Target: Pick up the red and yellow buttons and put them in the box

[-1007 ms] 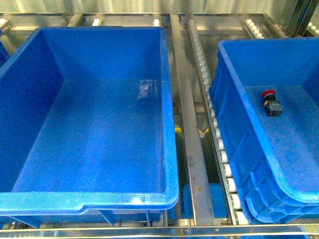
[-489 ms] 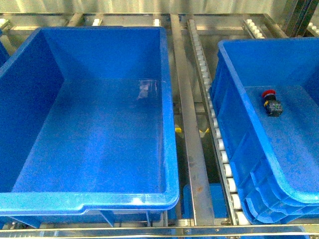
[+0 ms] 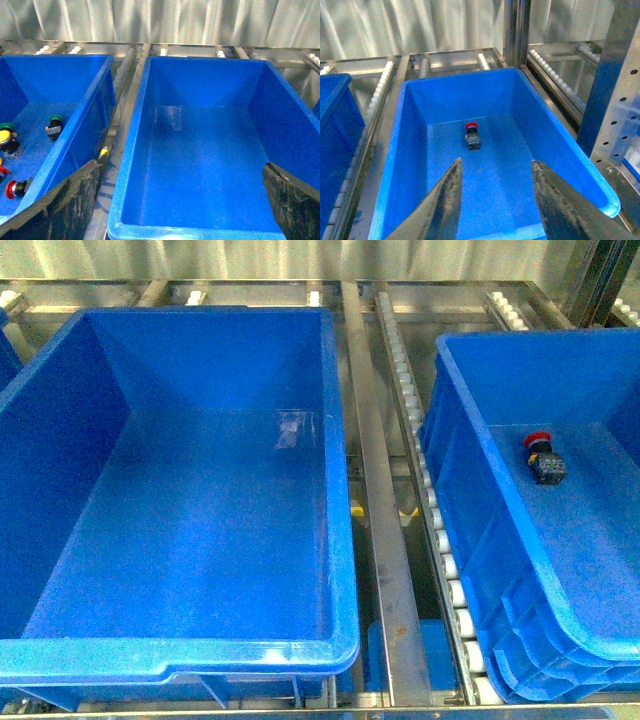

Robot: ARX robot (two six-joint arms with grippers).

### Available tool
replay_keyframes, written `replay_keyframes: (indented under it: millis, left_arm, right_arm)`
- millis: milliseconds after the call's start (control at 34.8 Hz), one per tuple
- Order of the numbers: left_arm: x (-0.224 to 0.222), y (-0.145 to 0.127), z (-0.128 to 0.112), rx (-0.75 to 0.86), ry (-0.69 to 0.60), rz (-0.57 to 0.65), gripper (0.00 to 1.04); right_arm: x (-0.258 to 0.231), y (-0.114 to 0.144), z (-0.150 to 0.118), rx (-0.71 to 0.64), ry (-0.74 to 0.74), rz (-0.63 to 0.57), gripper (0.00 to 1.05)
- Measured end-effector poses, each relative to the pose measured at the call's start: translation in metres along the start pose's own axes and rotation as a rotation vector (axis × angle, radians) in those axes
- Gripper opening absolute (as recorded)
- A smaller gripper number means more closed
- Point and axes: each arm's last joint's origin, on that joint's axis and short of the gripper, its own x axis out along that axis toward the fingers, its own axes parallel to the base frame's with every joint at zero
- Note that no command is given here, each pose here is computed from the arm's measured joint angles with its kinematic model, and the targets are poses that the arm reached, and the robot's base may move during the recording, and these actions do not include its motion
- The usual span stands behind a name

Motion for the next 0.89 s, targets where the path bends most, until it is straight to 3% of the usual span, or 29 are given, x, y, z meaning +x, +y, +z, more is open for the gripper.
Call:
replay_keyframes:
  millis: [288, 892]
  left_arm:
    - [0.0, 0.0, 0.0, 0.0, 0.0, 0.0, 0.97]
    - [0.0, -0.0001, 0.0, 0.0, 0.0, -0.003, 0.97]
  right_arm:
    - [0.0, 0.0, 0.0, 0.0, 0.0, 0.0, 0.97]
    - [0.0, -0.0002, 0.0, 0.0, 0.0, -0.006, 0.98]
